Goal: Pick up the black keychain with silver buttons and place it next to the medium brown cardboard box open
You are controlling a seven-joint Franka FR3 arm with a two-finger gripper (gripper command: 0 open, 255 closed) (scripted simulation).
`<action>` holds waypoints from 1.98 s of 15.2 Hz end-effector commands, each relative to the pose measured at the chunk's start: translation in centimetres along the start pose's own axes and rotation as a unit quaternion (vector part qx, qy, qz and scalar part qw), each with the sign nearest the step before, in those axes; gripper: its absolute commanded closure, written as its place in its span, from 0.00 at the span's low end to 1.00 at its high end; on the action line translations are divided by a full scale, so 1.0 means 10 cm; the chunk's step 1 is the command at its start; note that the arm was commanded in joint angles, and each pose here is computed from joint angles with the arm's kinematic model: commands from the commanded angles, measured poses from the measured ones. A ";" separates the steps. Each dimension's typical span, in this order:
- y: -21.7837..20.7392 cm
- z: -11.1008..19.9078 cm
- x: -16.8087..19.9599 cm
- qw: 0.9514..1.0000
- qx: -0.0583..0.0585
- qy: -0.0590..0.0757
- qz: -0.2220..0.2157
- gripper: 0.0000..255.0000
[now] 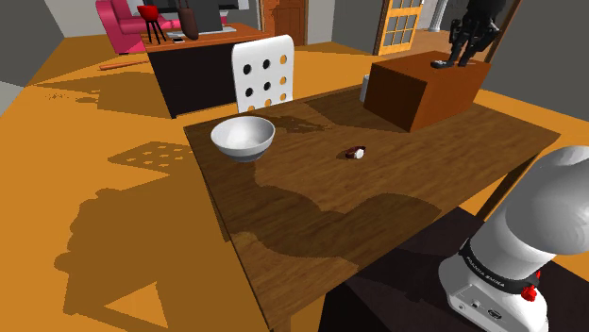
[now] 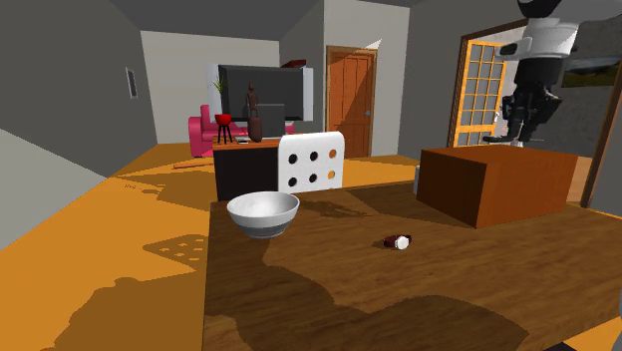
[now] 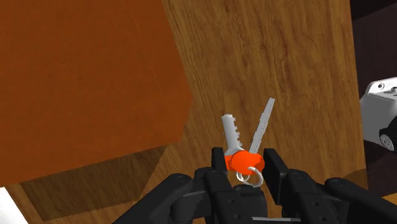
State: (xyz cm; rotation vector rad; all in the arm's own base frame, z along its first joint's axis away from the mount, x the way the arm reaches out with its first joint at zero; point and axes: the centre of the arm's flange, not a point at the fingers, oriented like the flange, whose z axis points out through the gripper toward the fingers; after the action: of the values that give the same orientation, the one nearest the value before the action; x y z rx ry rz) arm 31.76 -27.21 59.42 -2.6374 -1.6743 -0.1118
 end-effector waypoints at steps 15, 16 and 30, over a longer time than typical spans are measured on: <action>0.37 -0.14 -2.08 1.000 0.000 0.000 -0.001 1.00; 0.39 -0.15 -2.21 1.000 0.000 0.000 -0.001 1.00; 0.40 0.53 -2.43 1.000 0.000 0.000 -0.001 1.00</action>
State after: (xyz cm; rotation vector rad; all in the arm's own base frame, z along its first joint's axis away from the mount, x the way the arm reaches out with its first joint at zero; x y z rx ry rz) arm 25.30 -50.56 53.13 -2.6361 -1.6761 -0.1112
